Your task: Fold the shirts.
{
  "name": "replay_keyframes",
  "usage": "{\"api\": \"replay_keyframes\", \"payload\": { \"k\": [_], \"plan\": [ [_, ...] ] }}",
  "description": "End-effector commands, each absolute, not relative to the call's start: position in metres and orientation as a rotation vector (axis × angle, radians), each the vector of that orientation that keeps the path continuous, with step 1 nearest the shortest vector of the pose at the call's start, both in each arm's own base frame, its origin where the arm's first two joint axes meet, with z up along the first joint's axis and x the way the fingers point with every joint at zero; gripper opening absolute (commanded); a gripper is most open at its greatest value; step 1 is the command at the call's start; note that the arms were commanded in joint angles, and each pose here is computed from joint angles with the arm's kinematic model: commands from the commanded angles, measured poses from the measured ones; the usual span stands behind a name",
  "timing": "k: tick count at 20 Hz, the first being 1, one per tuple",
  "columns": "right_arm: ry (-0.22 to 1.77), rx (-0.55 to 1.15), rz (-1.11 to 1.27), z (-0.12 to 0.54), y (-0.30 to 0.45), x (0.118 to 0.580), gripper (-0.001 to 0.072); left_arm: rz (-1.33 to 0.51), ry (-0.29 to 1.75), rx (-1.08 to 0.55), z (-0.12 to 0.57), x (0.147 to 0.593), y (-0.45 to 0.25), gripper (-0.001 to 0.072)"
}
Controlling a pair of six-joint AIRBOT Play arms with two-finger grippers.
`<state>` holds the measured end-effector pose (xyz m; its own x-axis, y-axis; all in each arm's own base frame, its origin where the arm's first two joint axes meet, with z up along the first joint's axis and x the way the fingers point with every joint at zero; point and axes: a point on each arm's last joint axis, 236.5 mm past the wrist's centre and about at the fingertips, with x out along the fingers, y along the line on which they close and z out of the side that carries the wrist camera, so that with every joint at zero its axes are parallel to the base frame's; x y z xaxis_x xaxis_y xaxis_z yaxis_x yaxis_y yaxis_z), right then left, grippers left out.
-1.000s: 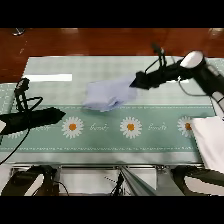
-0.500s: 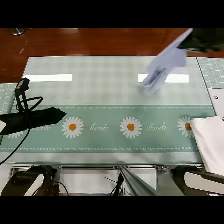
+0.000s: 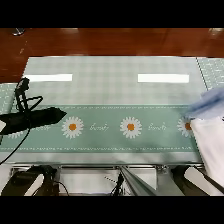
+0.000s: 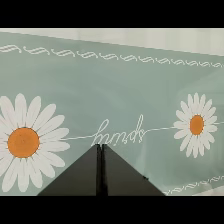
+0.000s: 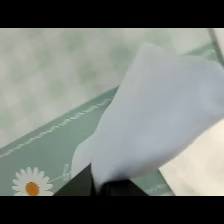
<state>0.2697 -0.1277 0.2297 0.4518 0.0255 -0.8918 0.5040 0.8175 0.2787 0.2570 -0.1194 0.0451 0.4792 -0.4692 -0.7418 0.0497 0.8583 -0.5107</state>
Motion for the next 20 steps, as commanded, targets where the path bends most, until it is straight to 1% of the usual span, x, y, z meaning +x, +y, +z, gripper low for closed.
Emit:
{"api": "replay_keyframes", "payload": {
  "k": [1, 3, 6, 7, 8, 9, 10, 12, 13, 15, 16, 18, 20],
  "plan": [
    [1.154, 0.62, -0.656, 0.194, -0.163, 0.175, 0.002, -0.33, 1.032, -0.458, 0.044, 0.257, -0.119, 0.0034],
    [1.192, 0.655, -0.895, 0.175, -0.178, 0.116, 0.002, -0.327, 1.043, -0.46, 0.041, 0.258, -0.119, 0.0034],
    [1.23, 0.698, -1.135, 0.153, -0.176, 0.057, 0.0028, -0.32, 1.073, -0.465, 0.033, 0.259, -0.12, 0.0034],
    [1.25, 0.71, -1.202, 0.146, -0.175, 0.043, 0.0209, -0.318, 1.084, -0.466, 0.03, 0.259, -0.12, 0.0034],
    [1.275, 0.721, -1.218, 0.137, -0.173, 0.038, 0.0557, -0.315, 1.094, -0.468, 0.028, 0.259, -0.12, 0.0034],
    [1.291, 0.729, -1.195, 0.13, -0.172, 0.042, 0.0627, -0.313, 1.106, -0.469, 0.025, 0.26, -0.12, 0.0034],
    [1.286, 0.72, -1.152, 0.128, -0.174, 0.052, 0.0627, -0.308, 1.112, -0.47, 0.021, 0.262, -0.119, 0.0034],
    [1.235, 0.622, -1.033, 0.13, -0.18, 0.082, 0.0598, -0.327, 1.087, -0.411, 0.017, 0.275, -0.116, 0.0034],
    [1.185, 0.567, -0.969, 0.133, -0.184, 0.104, 0.0503, -0.33, 1.088, -0.4, 0.017, 0.282, -0.116, 0.0034],
    [1.055, 0.456, -0.758, 0.143, -0.177, 0.165, 0.0012, -0.347, 1.069, -0.391, 0.031, 0.304, -0.119, 0.0034],
    [0.958, 0.426, -0.629, 0.154, -0.165, 0.203, 0.002, -0.391, 1.028, -0.376, 0.051, 0.321, -0.125, 0.0034],
    [0.761, 0.441, -0.351, 0.186, -0.116, 0.284, 0.002, -0.512, 0.918, -0.373, 0.11, 0.358, -0.148, 0.0033],
    [0.672, 0.441, -0.113, 0.21, -0.056, 0.344, 0.002, -0.591, 0.815, -0.338, 0.169, 0.387, -0.168, 0.0033]
  ]
}}
